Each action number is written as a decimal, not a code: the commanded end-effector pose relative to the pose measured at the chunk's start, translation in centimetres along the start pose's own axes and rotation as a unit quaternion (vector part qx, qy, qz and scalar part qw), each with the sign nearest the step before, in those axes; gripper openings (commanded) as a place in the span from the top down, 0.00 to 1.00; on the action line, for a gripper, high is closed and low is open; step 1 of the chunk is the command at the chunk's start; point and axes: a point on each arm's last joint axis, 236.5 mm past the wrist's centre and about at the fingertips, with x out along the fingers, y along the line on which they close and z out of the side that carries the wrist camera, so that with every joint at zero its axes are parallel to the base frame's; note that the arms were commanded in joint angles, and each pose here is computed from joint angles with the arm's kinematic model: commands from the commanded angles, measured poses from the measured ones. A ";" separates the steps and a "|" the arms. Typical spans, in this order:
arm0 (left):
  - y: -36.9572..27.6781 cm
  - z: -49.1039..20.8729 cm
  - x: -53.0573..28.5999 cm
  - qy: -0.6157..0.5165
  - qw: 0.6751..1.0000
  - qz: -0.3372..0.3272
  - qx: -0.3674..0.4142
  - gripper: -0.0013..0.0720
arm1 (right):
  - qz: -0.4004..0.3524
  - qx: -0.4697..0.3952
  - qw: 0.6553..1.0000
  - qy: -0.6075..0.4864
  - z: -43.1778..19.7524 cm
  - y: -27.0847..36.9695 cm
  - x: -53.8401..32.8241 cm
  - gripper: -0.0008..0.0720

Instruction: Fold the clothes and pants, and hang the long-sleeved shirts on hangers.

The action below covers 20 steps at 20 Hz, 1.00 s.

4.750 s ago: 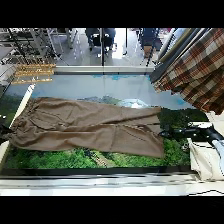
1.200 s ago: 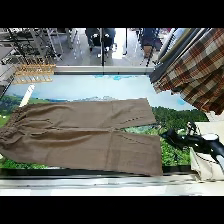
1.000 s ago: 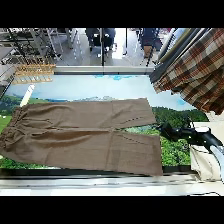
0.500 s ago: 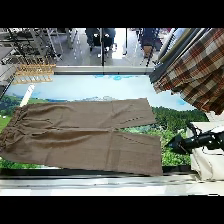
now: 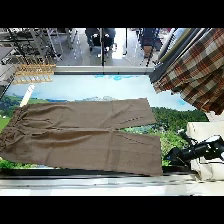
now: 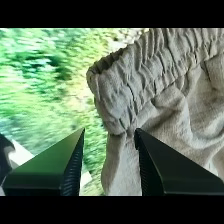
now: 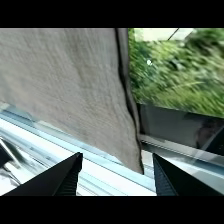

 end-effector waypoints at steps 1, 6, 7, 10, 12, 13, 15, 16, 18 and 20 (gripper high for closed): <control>-0.4 0.2 0.7 0.000 1.000 -0.016 -0.012 0.55 | -0.029 -0.026 0.999 0.034 -1.6 -1.1 2.1 0.30; -0.6 0.2 0.9 0.001 1.000 -0.017 -0.009 0.90 | -0.075 -0.063 0.991 0.091 -3.7 -1.9 4.8 0.29; -0.6 0.1 0.9 0.003 1.000 -0.017 -0.009 0.90 | -0.076 -0.068 0.990 0.098 -4.0 -1.8 5.2 0.29; -0.8 -0.4 0.8 0.013 1.000 -0.021 -0.008 0.96 | -0.068 -0.075 0.988 0.117 -4.7 -1.0 5.7 0.97; -1.7 -0.6 0.5 0.017 0.999 -0.040 -0.001 0.97 | -0.052 -0.075 0.988 0.121 -5.1 0.0 5.2 0.96; -2.4 -0.7 0.2 0.016 0.998 -0.054 0.008 0.97 | -0.049 -0.082 0.988 0.122 -5.1 0.6 4.5 0.96; -3.6 -0.8 -1.1 0.018 0.997 -0.065 0.035 0.97 | -0.026 -0.107 0.987 0.115 -5.1 3.6 2.3 0.96; -4.2 -0.7 -1.9 0.021 0.996 -0.069 0.047 0.97 | -0.017 -0.125 0.987 0.098 -4.7 5.4 0.9 0.96; -6.0 0.2 -4.3 0.016 0.994 -0.075 0.078 0.97 | -0.016 -0.168 0.985 0.027 -2.6 9.2 -2.4 0.96; -8.8 1.8 -7.2 -0.006 0.991 -0.083 0.108 0.97 | -0.032 -0.181 0.981 -0.066 0.9 12.4 -6.2 0.96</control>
